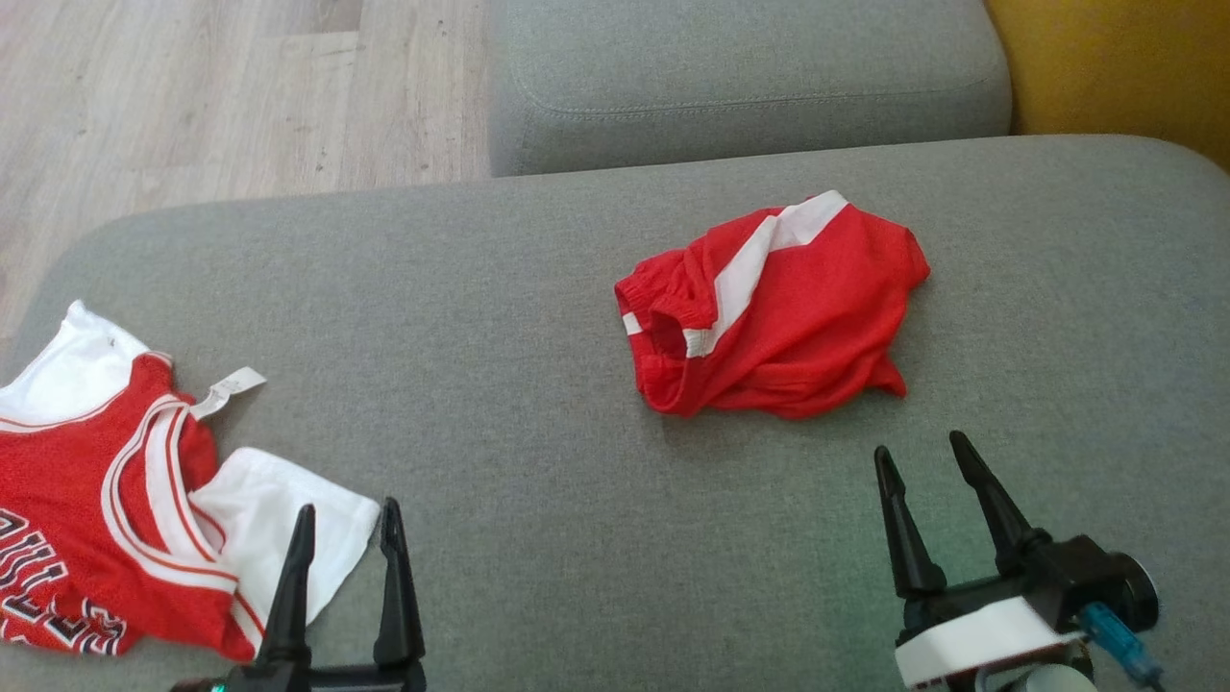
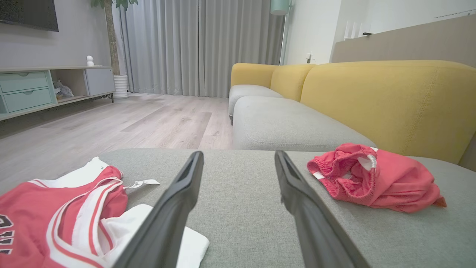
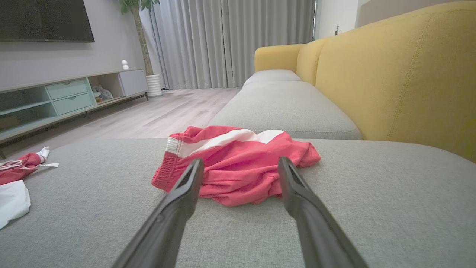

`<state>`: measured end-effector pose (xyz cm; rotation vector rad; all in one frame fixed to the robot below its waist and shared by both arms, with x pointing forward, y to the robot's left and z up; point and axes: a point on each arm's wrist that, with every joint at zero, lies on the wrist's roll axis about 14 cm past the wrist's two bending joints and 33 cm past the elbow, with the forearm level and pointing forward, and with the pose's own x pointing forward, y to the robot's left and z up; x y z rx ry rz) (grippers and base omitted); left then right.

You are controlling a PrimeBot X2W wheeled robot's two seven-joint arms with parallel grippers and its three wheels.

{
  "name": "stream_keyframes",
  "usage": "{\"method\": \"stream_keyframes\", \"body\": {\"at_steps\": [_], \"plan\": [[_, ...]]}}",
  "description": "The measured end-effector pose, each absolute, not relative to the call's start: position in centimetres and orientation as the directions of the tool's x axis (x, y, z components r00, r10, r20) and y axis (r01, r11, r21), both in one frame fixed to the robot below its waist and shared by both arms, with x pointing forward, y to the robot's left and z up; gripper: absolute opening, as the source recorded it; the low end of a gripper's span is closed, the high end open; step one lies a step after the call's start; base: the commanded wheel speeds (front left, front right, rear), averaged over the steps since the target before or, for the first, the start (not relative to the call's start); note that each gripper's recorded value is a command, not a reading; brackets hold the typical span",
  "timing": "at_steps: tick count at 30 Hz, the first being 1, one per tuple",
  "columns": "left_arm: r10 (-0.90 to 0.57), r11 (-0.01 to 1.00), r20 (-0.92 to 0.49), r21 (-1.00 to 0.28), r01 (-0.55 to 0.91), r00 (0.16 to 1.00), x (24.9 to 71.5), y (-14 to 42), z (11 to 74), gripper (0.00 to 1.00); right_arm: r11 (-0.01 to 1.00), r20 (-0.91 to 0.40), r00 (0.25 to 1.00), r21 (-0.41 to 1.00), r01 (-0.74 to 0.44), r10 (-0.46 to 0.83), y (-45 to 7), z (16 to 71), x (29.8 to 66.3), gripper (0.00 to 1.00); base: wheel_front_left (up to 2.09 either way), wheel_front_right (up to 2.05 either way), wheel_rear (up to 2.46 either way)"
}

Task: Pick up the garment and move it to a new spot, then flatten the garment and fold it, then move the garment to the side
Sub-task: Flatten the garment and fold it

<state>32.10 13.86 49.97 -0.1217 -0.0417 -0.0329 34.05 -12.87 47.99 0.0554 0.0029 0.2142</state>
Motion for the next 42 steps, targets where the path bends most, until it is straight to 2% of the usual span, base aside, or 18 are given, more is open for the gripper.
{"method": "stream_keyframes", "body": {"at_steps": [13, 21, 28, 33, 42], "plan": [[-0.048, 0.991, 0.016, -0.124, 0.050, 0.999, 32.0, 13.3, 49.1, 1.00, 0.977, -0.001, 0.979, 0.057, -0.203, 0.203, -13.1, 47.9, 34.0, 1.00, 0.00, 0.00, 0.00], [-0.201, 0.971, -0.047, -0.143, 0.193, 0.978, 33.0, 9.7, 46.9, 1.00, 0.982, -0.017, 0.984, 0.066, -0.174, 0.176, -13.9, 47.4, 33.5, 1.00, 0.00, 0.00, 0.00], [-0.412, 0.895, -0.032, -0.202, 0.397, 0.911, 36.6, 3.3, 47.0, 1.00, 0.991, -0.016, 0.994, 0.076, -0.108, 0.109, -15.8, 47.5, 33.6, 1.00, 0.00, 0.00, 0.00], [-0.555, 0.820, -0.054, -0.199, 0.536, 0.830, 38.8, -1.4, 46.1, 1.00, 0.996, -0.006, 0.998, 0.063, -0.063, 0.064, -17.3, 48.0, 34.1, 1.00, 0.00, 0.00, 0.00], [-0.654, 0.752, -0.119, -0.212, 0.624, 0.747, 42.6, -6.2, 43.6, 1.00, 0.999, -0.044, 0.999, 0.049, 0.016, -0.014, -19.6, 47.2, 33.7, 1.00, 0.00, 0.00, 0.00]]}}
